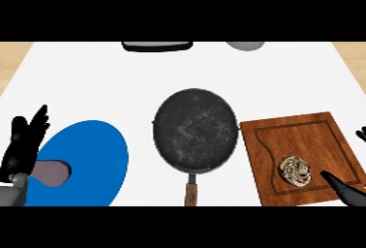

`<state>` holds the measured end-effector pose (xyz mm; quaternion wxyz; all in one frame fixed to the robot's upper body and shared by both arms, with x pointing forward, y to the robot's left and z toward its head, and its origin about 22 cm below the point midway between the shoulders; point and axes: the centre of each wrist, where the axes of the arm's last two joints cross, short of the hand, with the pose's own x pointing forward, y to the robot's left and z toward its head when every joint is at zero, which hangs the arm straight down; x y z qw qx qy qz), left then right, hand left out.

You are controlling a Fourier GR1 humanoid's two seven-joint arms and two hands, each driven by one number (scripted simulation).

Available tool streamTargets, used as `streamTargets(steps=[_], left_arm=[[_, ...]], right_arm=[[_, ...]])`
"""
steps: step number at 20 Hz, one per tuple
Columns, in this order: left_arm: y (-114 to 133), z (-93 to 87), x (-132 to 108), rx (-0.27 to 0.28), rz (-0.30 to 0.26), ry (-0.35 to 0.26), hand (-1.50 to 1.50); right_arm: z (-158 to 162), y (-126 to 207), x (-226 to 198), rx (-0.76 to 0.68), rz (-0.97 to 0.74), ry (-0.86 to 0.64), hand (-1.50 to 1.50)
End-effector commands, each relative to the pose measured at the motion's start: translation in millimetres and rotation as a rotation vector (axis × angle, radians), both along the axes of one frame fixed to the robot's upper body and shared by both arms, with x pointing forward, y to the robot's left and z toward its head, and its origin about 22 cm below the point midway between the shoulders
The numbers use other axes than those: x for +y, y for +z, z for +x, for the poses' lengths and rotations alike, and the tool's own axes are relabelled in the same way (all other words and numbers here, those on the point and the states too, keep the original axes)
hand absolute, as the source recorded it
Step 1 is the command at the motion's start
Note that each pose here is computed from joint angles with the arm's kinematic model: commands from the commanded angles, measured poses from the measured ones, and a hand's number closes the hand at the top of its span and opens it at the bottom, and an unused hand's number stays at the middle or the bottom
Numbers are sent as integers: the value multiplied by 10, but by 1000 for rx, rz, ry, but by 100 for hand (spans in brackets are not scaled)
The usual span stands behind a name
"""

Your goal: Pick the cupcake from the cutting board and place it in the pan

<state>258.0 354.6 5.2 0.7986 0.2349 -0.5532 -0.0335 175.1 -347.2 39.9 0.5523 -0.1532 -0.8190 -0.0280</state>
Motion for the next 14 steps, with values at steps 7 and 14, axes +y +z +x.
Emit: streamTargets(steps=[7, 14], left_arm=[[63, 21, 12, 0, 23, -5, 0], [54, 152, -161, -5, 5, -48, 0]], right_arm=[[-257, 943, -259, 316, -493, -36, -150], [-57, 1426, 22, 616, -806, 13, -150]])
